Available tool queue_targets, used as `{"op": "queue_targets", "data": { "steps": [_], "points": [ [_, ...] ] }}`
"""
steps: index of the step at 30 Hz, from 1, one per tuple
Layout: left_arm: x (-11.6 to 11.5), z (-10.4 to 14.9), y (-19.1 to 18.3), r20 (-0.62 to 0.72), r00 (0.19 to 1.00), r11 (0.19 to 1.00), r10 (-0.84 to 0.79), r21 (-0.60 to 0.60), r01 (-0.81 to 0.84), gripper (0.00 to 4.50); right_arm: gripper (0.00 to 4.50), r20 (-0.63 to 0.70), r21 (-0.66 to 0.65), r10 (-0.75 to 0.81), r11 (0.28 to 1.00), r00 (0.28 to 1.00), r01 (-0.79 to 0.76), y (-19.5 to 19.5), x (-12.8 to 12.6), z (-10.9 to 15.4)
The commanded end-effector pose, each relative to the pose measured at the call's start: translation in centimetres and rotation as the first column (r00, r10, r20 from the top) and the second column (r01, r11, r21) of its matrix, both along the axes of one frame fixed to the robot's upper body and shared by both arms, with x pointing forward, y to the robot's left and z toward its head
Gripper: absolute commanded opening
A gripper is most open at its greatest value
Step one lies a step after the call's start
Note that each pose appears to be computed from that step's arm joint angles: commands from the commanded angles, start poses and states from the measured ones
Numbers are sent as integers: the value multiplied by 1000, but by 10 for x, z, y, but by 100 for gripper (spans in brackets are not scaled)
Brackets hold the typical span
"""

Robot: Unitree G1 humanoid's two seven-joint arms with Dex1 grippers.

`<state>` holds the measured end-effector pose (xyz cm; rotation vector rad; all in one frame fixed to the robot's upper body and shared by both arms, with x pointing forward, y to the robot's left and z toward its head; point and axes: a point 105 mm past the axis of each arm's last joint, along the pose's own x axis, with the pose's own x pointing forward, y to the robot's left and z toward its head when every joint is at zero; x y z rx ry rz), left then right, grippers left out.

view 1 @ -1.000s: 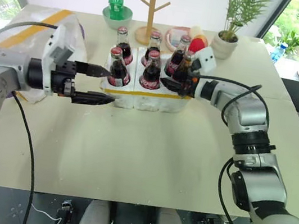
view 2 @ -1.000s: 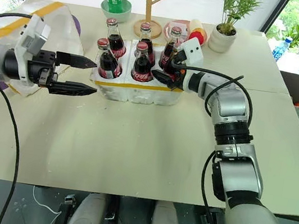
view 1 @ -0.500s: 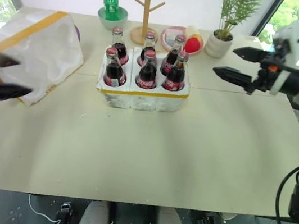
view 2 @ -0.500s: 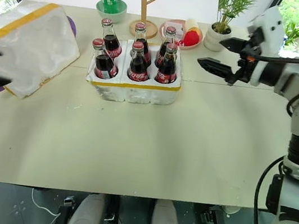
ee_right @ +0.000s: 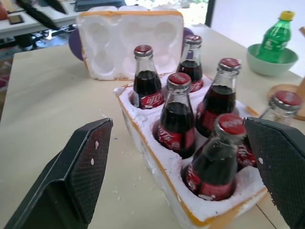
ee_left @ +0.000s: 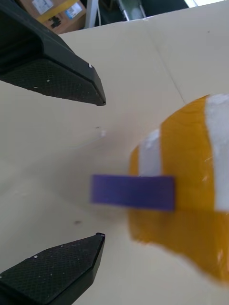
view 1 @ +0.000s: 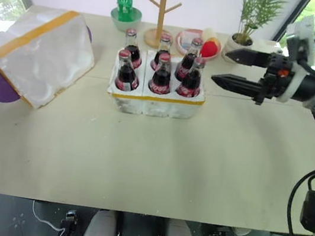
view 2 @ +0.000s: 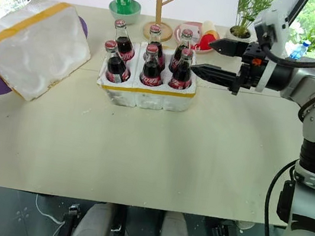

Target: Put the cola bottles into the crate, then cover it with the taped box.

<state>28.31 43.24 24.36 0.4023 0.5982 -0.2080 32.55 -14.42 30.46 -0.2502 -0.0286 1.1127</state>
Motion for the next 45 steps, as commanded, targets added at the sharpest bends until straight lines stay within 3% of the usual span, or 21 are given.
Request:
{"op": "queue_targets", "data": {
  "steps": [1, 10, 13, 18, 20, 26, 31, 35, 38, 41, 45],
  "points": [
    [12, -10, 4, -76, 997, 999, 33, 44, -29, 450, 449, 70, 16, -13, 1000, 997, 11, -2, -7, 13],
    [32, -40, -13, -237, 971, 999, -15, 37, 24, 450, 449, 101, 1, -59, 998, 993, 59, -10, -16, 13],
    [38, -42, -15, -231, 973, 999, -11, 41, 21, 364, 450, 110, 3, -87, 996, 990, 87, -13, -15, 13],
    [45, -42, -18, -207, 978, 999, -8, 33, 15, 101, 450, 116, 6, -92, 996, 989, 92, -14, -19, 14],
    [45, -39, -18, -198, 980, 999, -8, 41, 17, 31, 450, 116, 4, -96, 995, 989, 96, -15, -19, 14],
    [49, -18, -11, -97, 995, 993, 6, 114, 6, 31, 450, 69, 1, -109, 994, 992, 109, -22, -19, 13],
    [72, 43, -29, 219, 969, 966, -113, 253, 56, 31, 450, 79, -18, -154, 988, 985, 156, -38, -21, 14],
    [85, 98, -67, 464, 841, 915, -279, 393, 87, 31, 450, 67, -20, -129, 991, 989, 131, -46, -31, 17],
    [88, 124, -107, 529, 720, 826, -450, 554, 109, 31, 450, 56, -6, -157, 987, 986, 158, -52, -30, 17],
    [90, 132, -147, 519, 614, 711, -595, 696, 101, 31, 450, 48, 6, -176, 984, 983, 176, -55, -27, 14],
    [94, 125, -185, 479, 531, 604, -699, 793, 78, 31, 450, 44, 13, -179, 984, 983, 178, -54, -28, 10]
  ]
}}
